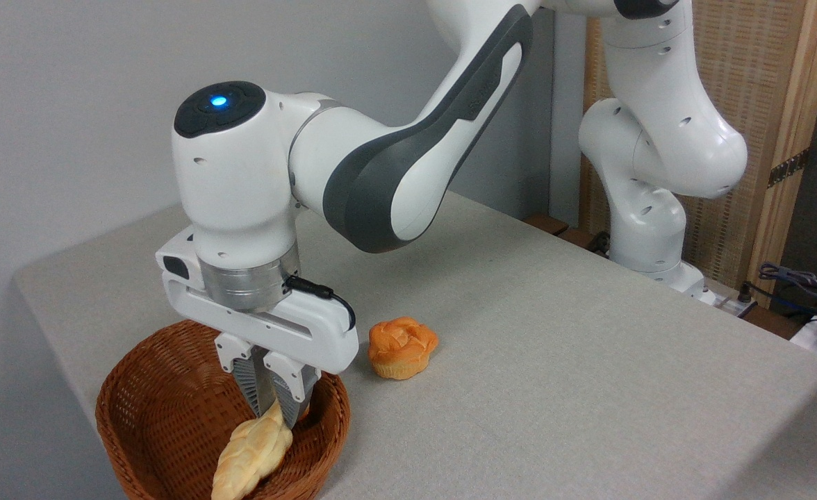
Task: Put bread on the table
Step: 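Close the gripper on the end of the braided loaf, then lift the braided loaf up out of the basket, then carry the loaf past the orange bun and lower it onto the table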
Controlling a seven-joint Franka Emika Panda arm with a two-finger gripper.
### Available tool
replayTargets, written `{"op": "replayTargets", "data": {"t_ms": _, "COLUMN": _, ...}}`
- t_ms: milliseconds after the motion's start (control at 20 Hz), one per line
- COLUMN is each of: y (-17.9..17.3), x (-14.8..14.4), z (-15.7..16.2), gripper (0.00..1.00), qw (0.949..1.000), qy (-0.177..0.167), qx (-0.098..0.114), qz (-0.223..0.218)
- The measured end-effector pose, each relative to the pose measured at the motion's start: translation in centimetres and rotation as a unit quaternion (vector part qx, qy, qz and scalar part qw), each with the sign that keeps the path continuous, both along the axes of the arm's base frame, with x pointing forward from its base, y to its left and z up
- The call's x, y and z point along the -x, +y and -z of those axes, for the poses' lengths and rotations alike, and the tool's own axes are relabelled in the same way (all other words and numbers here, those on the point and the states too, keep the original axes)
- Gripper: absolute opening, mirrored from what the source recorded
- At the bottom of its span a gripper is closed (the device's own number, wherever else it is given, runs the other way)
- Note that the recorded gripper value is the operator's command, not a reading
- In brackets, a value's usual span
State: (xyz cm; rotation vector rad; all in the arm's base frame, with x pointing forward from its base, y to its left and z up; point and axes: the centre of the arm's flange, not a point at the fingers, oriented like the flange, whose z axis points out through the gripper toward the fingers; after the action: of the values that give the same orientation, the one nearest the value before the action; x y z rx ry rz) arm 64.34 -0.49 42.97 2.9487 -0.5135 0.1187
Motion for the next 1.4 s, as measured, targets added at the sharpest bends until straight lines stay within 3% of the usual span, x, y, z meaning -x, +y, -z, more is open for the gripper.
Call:
{"op": "replayTargets", "data": {"t_ms": 250, "y": 0.0, "x": -0.3, "z": -1.0, "gripper": 0.18, "qw": 0.9999, "qy": -0.01, "qx": 0.0, "qz": 0.0}}
{"op": "replayTargets", "data": {"t_ms": 650, "y": -0.2, "x": 0.8, "z": -8.6, "gripper": 0.23, "qw": 0.9979, "qy": -0.065, "qx": 0.004, "qz": 0.003}}
{"op": "replayTargets", "data": {"t_ms": 800, "y": -0.4, "x": 2.7, "z": -10.8, "gripper": 0.24, "qw": 0.999, "qy": -0.043, "qx": 0.008, "qz": 0.012}}
{"op": "replayTargets", "data": {"t_ms": 1000, "y": -0.7, "x": 6.0, "z": -12.9, "gripper": 0.26, "qw": 0.9977, "qy": 0.012, "qx": 0.014, "qz": 0.065}}
{"op": "replayTargets", "data": {"t_ms": 1200, "y": -0.8, "x": 9.1, "z": -14.2, "gripper": 0.28, "qw": 0.9919, "qy": 0.04, "qx": 0.017, "qz": 0.119}}
{"op": "replayTargets", "data": {"t_ms": 1400, "y": -0.8, "x": 13.0, "z": -13.2, "gripper": 0.29, "qw": 0.9828, "qy": 0.053, "qx": 0.019, "qz": 0.176}}
